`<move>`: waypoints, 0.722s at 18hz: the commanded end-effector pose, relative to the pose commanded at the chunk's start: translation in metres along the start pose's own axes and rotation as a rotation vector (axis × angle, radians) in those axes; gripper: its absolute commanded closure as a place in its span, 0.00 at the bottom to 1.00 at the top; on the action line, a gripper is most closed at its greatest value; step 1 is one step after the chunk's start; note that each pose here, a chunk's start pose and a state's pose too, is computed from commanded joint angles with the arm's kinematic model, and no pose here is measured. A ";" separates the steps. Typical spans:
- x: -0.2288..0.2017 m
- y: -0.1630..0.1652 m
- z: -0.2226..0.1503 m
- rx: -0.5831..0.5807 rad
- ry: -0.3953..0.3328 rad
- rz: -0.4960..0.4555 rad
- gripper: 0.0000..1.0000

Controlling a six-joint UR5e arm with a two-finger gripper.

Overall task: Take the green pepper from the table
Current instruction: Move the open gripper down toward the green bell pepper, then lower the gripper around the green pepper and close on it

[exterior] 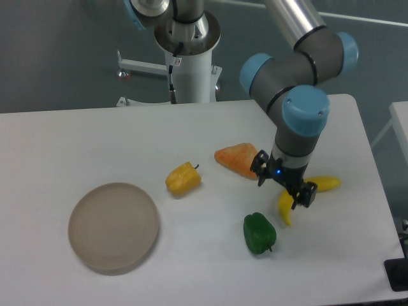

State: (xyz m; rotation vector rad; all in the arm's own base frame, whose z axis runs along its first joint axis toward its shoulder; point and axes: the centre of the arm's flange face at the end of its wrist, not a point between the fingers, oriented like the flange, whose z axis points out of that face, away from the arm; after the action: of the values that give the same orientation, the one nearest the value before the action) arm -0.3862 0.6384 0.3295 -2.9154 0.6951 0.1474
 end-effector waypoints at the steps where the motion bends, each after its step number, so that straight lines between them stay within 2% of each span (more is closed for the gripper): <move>1: 0.000 -0.007 0.004 0.001 -0.006 0.005 0.00; 3: 0.003 -0.007 0.012 0.000 0.011 -0.060 0.00; 6: 0.003 0.004 0.020 -0.013 0.029 -0.286 0.00; 7: 0.002 0.011 0.026 -0.020 0.039 -0.393 0.00; 9: 0.005 0.011 0.034 0.005 0.075 -0.539 0.00; 11: 0.002 0.010 0.040 0.040 0.113 -0.671 0.00; 13: 0.002 0.010 0.048 0.045 0.137 -0.765 0.00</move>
State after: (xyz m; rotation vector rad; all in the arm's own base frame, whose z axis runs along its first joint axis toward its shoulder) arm -0.3921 0.6366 0.2805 -2.9288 -0.4214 -0.1503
